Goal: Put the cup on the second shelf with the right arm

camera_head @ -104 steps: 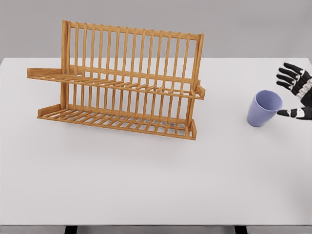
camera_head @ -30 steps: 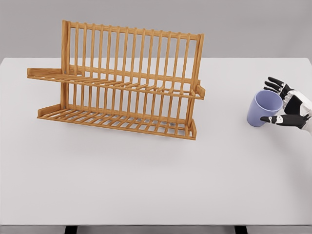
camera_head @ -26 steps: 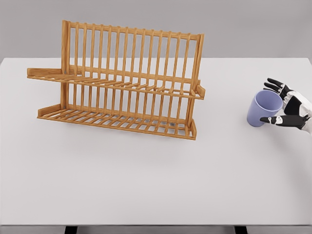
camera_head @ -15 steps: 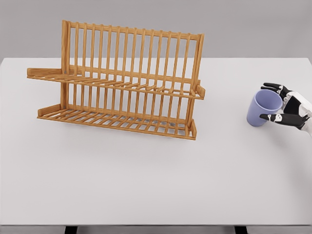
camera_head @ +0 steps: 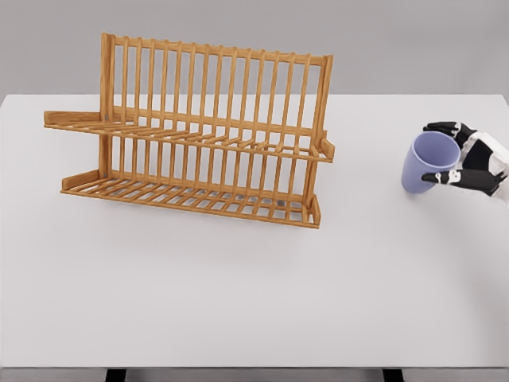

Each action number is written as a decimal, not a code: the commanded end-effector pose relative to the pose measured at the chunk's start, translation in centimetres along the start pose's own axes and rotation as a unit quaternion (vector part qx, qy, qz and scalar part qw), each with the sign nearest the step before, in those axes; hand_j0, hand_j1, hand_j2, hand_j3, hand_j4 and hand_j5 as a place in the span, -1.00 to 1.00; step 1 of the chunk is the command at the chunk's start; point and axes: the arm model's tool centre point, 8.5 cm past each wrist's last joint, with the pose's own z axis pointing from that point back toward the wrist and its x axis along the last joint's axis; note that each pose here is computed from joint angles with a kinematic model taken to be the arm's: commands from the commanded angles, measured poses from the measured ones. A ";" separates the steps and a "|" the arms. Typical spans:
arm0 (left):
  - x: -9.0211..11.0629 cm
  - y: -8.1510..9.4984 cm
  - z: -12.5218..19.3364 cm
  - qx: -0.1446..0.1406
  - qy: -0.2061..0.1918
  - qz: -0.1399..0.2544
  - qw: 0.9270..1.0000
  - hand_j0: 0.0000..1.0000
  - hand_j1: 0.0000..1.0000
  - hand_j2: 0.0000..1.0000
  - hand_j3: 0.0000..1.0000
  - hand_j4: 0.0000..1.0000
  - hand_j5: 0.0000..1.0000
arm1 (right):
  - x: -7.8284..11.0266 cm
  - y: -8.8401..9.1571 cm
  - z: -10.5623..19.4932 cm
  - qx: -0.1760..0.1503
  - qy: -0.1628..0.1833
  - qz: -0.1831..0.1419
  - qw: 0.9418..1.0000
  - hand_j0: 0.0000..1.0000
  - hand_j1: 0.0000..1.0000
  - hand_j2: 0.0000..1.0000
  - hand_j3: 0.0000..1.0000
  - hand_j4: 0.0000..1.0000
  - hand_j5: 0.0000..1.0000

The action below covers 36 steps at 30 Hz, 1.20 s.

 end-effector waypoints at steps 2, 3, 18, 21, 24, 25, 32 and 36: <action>0.0 0.0 0.0 0.000 0.000 0.000 1.000 1.00 1.00 1.00 1.00 1.00 1.00 | 1.1 0.3 -0.4 0.007 -0.014 0.003 1.000 0.36 0.36 0.36 0.36 0.36 0.36; 0.0 0.0 0.0 0.000 0.000 0.000 1.000 1.00 1.00 1.00 1.00 1.00 1.00 | 1.3 0.5 -0.5 0.010 -0.017 0.005 1.000 0.36 0.36 0.36 0.36 0.36 0.36; 0.0 0.0 0.0 0.000 0.000 0.000 1.000 1.00 1.00 1.00 1.00 1.00 1.00 | 6.0 0.7 -1.8 0.023 -0.070 0.026 0.997 0.36 0.36 0.36 0.36 0.36 0.36; 0.0 0.0 0.0 0.000 0.000 0.000 1.000 1.00 1.00 1.00 1.00 1.00 1.00 | 6.4 0.6 -2.0 0.023 -0.076 0.029 0.996 0.36 0.36 0.36 0.36 0.36 0.36; 0.1 0.0 0.0 0.000 -0.001 0.000 1.000 1.00 1.00 1.00 1.00 1.00 1.00 | 7.0 0.5 -2.3 0.024 -0.079 0.029 0.996 0.36 0.36 0.36 0.36 0.36 0.36; 0.0 0.0 0.0 0.000 0.000 0.001 1.000 1.00 1.00 1.00 1.00 1.00 1.00 | 7.1 0.5 -2.4 0.024 -0.079 0.029 0.996 0.36 0.36 0.36 0.36 0.36 0.36; 0.0 0.0 0.0 0.000 0.000 0.000 1.000 1.00 1.00 1.00 1.00 1.00 1.00 | 8.9 2.1 -3.6 0.044 -0.101 0.028 0.993 0.36 0.36 0.36 0.36 0.36 0.36; 0.1 0.0 0.0 0.000 0.000 0.000 1.000 1.00 1.00 1.00 1.00 1.00 1.00 | 9.4 2.4 -4.3 0.048 -0.108 0.022 0.993 0.36 0.36 0.36 0.36 0.36 0.36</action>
